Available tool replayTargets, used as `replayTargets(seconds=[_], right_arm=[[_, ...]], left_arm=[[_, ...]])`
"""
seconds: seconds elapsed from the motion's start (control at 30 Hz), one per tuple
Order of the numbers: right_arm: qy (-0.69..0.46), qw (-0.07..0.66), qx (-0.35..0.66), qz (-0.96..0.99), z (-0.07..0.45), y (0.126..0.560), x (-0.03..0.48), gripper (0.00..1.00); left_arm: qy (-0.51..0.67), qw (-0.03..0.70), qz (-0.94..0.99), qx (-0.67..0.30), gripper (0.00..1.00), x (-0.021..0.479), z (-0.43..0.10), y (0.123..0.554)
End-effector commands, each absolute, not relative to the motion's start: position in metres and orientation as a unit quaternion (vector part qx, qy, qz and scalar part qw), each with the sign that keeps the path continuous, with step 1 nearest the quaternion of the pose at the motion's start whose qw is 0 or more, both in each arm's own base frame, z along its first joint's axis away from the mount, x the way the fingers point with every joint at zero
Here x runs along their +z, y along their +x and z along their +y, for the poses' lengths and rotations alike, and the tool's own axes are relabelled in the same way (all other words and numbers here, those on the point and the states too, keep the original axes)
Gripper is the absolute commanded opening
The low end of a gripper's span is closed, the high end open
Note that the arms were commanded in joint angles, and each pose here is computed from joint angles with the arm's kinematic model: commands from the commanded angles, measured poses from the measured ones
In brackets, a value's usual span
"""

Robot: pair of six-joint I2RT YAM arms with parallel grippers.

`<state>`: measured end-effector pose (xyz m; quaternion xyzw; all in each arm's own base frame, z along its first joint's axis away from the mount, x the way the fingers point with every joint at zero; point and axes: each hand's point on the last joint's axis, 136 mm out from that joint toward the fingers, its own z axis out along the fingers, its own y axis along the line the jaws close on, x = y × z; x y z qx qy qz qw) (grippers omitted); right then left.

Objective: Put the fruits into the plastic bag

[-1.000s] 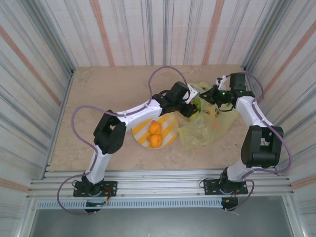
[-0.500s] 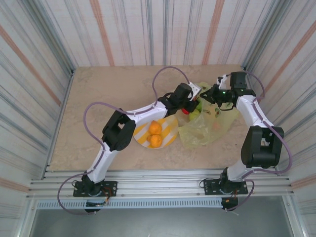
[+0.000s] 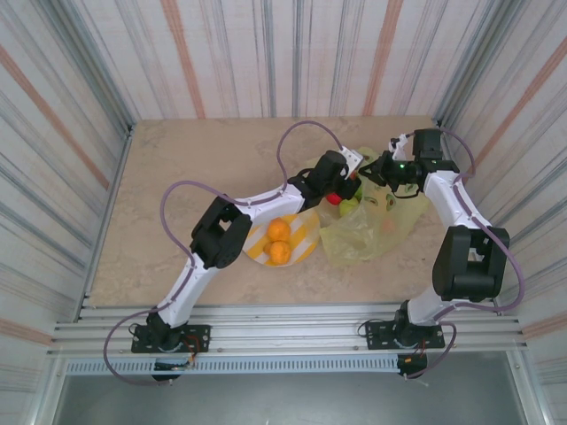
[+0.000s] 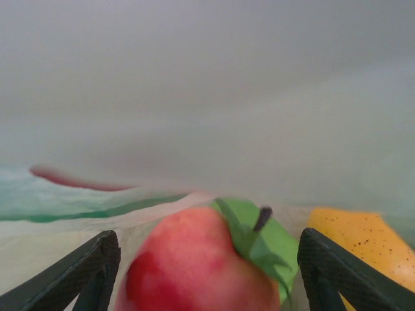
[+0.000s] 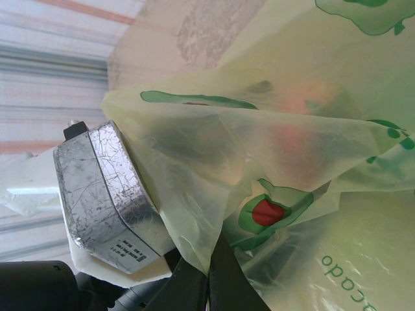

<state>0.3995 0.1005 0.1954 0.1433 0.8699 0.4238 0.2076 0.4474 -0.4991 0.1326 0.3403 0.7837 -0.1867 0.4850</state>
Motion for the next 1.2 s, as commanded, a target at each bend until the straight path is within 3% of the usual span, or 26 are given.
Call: replayTargets(seconds=[0.0, 0.4, 0.93, 1.17], right_arm=[[0.129, 0.220, 0.416, 0.873, 0.100, 0.401, 0.202, 0.00], [0.134, 0.220, 0.414, 0.873, 0.095, 0.403, 0.199, 0.00], [0.137, 0.212, 0.413, 0.875, 0.095, 0.403, 0.189, 0.00], [0.139, 0.209, 0.415, 0.875, 0.095, 0.402, 0.185, 0.00]], left_arm=[[0.338, 0.505, 0.769, -0.195, 0.78, 0.156, -0.497, 0.449], [0.359, 0.484, 0.762, -0.235, 0.78, 0.184, -0.479, 0.411], [0.386, 0.436, 0.750, -0.313, 0.68, 0.217, -0.455, 0.346], [0.420, 0.390, 0.718, -0.395, 0.70, 0.233, -0.449, 0.298]])
